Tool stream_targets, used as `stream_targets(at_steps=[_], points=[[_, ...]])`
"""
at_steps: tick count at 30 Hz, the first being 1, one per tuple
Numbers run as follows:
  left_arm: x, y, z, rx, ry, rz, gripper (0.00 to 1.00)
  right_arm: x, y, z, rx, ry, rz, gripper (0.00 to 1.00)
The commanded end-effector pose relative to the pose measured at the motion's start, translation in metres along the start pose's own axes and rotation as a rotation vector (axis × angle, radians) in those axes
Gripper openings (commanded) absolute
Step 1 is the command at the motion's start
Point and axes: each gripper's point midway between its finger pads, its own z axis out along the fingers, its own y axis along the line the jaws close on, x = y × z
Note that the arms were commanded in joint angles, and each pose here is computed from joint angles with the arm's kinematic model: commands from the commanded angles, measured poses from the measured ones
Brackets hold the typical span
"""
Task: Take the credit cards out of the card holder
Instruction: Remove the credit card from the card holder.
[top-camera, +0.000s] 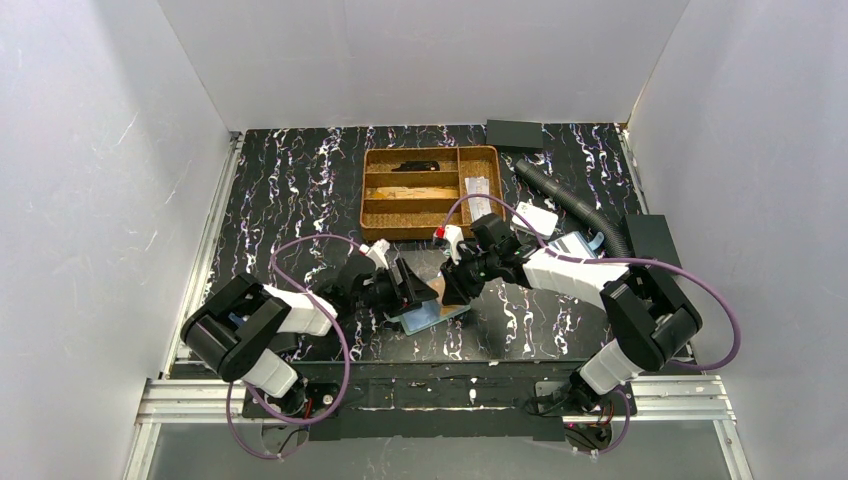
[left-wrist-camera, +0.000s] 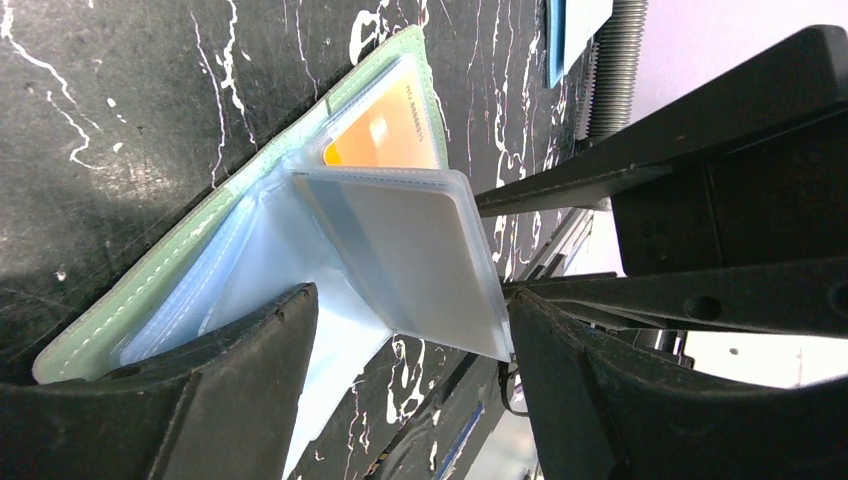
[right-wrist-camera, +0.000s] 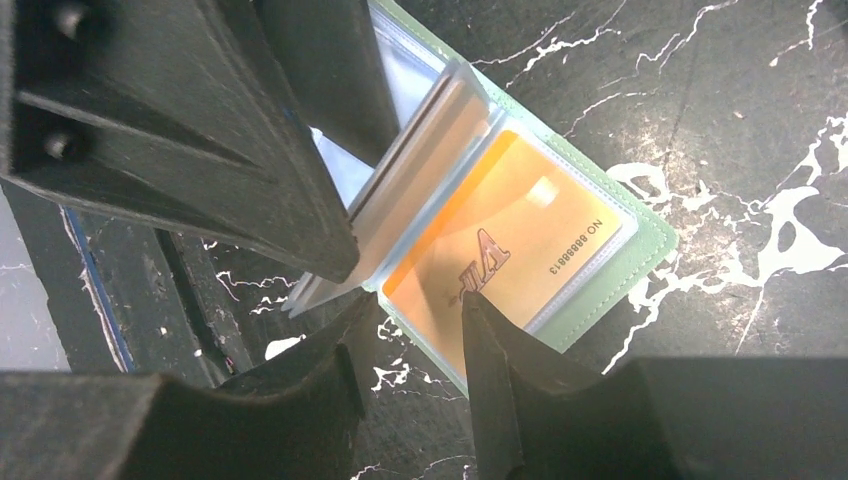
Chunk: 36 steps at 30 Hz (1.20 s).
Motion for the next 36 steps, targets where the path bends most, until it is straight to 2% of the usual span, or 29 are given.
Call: stream_targets(at_steps=[1, 7, 16, 19, 21, 25, 28, 36], points=[[0.03, 0.063, -0.014, -0.195, 0.071, -0.076, 0.7, -0.011, -0.008, -0.001, 0.025, -0.015, -0.008, 0.45], [0.032, 0.067, -0.011, -0.157, 0.07, -0.132, 0.66, -0.012, -0.002, -0.002, -0.003, -0.027, -0.015, 0.46], [0.027, 0.06, -0.002, 0.012, 0.034, -0.256, 0.63, -0.012, 0.004, -0.001, -0.048, -0.036, -0.009, 0.48], [0.03, 0.067, -0.001, 0.02, 0.039, -0.303, 0.61, -0.014, 0.006, -0.002, -0.055, -0.041, -0.014, 0.48], [0.032, 0.069, -0.001, 0.011, 0.042, -0.302, 0.61, -0.016, 0.013, -0.005, -0.088, -0.052, -0.033, 0.5], [0.029, 0.068, -0.002, 0.014, 0.03, -0.294, 0.6, -0.02, 0.027, -0.011, -0.149, -0.079, -0.077, 0.61], [0.029, 0.068, 0.0, 0.015, 0.037, -0.298, 0.58, -0.021, 0.028, -0.013, -0.157, -0.077, -0.081, 0.64], [0.029, 0.068, -0.001, 0.016, 0.037, -0.297, 0.4, -0.031, 0.008, -0.023, -0.083, -0.108, -0.057, 0.66]])
